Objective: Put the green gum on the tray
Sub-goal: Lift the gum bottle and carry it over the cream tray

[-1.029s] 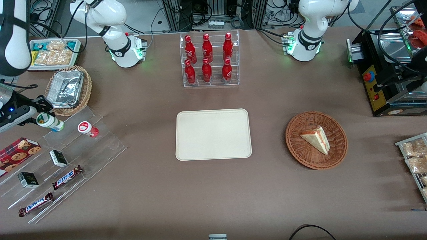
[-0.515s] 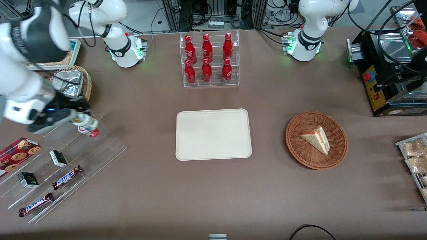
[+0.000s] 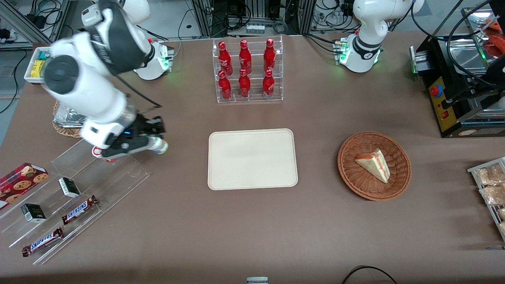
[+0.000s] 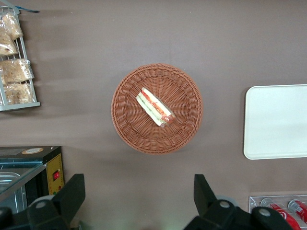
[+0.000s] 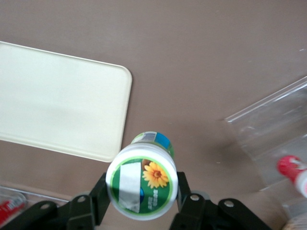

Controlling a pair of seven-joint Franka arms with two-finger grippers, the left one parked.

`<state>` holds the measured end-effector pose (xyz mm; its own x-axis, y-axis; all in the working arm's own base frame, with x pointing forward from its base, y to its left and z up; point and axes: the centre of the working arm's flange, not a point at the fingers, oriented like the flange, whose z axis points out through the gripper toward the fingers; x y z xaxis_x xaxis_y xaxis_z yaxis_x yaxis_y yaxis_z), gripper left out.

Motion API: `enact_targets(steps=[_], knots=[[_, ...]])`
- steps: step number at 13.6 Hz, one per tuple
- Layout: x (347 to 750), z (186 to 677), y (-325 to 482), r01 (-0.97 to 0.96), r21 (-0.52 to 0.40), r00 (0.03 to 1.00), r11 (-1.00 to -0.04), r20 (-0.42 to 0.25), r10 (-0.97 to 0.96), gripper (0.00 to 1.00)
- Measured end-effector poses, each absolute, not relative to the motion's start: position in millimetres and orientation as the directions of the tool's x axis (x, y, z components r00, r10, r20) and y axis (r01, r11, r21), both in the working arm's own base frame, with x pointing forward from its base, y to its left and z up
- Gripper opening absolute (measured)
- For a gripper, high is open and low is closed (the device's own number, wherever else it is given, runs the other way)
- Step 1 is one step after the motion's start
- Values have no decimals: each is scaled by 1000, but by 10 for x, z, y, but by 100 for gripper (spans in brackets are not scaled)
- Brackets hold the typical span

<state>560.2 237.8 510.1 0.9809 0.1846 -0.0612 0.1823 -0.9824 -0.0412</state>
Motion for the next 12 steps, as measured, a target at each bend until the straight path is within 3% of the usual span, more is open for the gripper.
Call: enact_targets(steps=[6, 12], knots=[[5513, 4357, 3721, 11, -43, 1000, -999, -2, 11, 59], [5357, 3439, 4434, -33, -49, 999, -998, 24, -35, 59]])
